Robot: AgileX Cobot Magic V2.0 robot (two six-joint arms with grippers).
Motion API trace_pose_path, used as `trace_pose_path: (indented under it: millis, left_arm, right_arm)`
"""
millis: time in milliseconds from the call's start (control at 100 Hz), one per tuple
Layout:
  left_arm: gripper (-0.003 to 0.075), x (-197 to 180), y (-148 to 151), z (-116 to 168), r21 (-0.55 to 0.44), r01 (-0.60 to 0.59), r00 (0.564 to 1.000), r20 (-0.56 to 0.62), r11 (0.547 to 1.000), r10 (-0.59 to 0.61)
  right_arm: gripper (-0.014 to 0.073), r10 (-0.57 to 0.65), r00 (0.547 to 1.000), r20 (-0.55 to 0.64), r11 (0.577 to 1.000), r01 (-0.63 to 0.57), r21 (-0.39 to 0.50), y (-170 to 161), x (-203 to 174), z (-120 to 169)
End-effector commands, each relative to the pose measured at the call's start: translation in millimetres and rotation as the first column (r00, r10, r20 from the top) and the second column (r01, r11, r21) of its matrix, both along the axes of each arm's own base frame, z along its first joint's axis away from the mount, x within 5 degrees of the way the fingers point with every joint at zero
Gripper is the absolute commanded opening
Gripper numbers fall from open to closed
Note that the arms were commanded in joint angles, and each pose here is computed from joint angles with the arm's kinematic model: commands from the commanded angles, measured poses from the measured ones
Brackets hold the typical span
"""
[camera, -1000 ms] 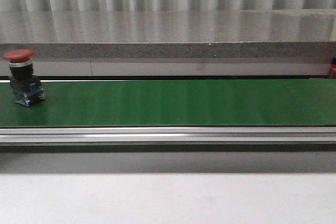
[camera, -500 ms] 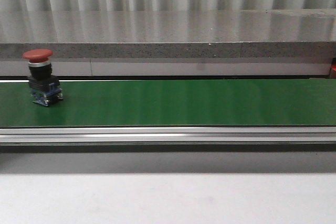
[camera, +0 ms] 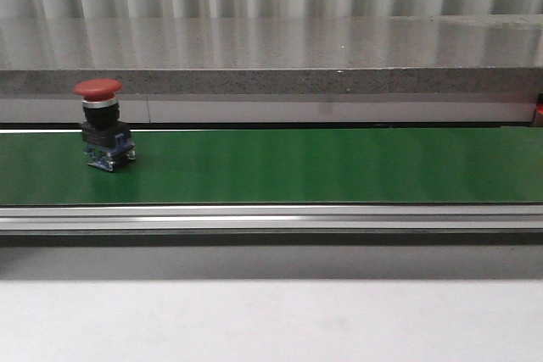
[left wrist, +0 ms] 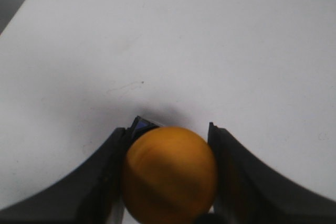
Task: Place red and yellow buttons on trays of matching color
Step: 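Move the left gripper to a yellow push button and grasp it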
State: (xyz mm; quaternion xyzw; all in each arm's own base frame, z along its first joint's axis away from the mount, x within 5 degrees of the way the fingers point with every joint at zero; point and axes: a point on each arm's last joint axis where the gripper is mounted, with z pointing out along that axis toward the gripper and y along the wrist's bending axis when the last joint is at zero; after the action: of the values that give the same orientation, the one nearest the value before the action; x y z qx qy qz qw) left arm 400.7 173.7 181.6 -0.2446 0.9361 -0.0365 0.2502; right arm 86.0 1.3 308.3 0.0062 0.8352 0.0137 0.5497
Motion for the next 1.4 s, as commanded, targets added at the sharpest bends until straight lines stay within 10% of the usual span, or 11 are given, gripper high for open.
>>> trace_pose_path:
  millis: [0,680,1390]
  left_arm:
    - [-0.0018,0,-2,43,0.036,-0.006,0.994,0.107,0.999,0.002]
    - [-0.002,-58,-80,173,0.12,0.124,0.936,0.317,0.985,-0.157]
    - [-0.002,-95,-145,108,0.075,0.268,0.936,0.215,0.961,-0.278]
  right_arm:
    - [-0.0067,-0.003,0.996,0.085,1.0,0.004,-0.008,0,2,13]
    - [-0.0067,-0.003,0.996,0.085,1.0,0.004,-0.008,0,2,13]
    - [-0.0067,-0.003,0.996,0.085,1.0,0.004,-0.008,0,2,13]
